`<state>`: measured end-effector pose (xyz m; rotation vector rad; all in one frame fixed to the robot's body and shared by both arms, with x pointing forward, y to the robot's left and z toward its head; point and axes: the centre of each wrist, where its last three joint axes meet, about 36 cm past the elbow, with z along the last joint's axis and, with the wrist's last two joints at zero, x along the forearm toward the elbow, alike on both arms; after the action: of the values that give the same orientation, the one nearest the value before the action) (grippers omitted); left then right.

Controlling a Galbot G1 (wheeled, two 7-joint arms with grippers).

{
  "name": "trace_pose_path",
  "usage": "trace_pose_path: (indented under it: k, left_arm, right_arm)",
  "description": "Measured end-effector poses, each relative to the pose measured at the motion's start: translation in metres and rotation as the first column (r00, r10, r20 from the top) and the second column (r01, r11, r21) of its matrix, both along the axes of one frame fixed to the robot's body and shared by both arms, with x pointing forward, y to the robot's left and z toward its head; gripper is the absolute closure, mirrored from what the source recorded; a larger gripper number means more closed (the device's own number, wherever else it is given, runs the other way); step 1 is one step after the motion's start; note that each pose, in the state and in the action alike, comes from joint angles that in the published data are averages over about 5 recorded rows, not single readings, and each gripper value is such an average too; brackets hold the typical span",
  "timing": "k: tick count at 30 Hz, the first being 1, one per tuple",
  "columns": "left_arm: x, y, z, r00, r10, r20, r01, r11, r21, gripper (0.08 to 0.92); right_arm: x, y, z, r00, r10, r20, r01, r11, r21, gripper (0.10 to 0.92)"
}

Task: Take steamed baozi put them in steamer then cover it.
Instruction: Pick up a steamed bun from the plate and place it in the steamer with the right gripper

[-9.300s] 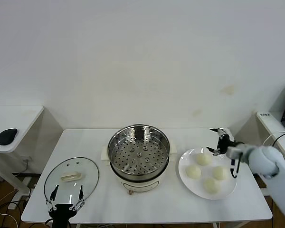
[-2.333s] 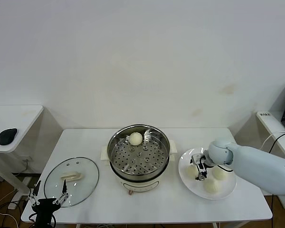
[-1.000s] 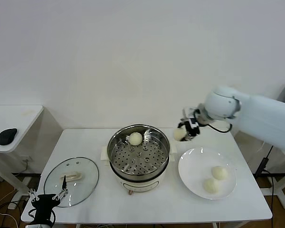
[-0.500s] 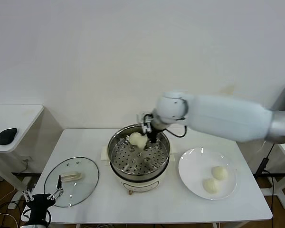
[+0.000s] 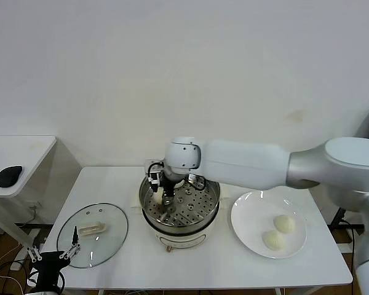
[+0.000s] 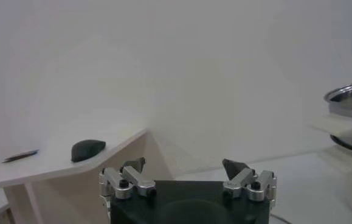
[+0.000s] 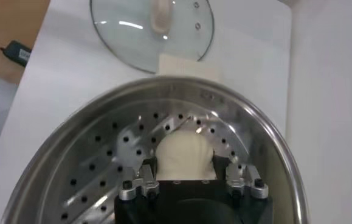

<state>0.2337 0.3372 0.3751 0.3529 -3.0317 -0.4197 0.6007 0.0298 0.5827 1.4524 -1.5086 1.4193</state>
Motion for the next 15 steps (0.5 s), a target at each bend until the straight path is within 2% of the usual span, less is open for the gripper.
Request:
trace_pose_path:
  k: [6, 12, 15]
  left_arm:
    - [0.000, 0.001, 0.000, 1.0000, 0.001, 0.001, -0.001, 1.000, 0.002, 0.177]
    - [-0.001, 0.000, 0.000, 1.0000, 0.001, 0.001, -0.001, 1.000, -0.001, 0.177]
    - [-0.001, 0.000, 0.000, 1.0000, 0.000, 0.001, 0.000, 1.000, -0.001, 0.177]
  right_arm:
    - [0.004, 0.007, -0.006, 1.000, -0.017, 0.008, 0.017, 1.000, 0.004, 0.407]
    - [0.007, 0.004, 0.003, 1.000, -0.020, 0.018, 0.020, 1.000, 0.009, 0.256]
    - [0.009, -0.006, 0.017, 1.000, -0.006, 0.021, 0.006, 1.000, 0.008, 0.208]
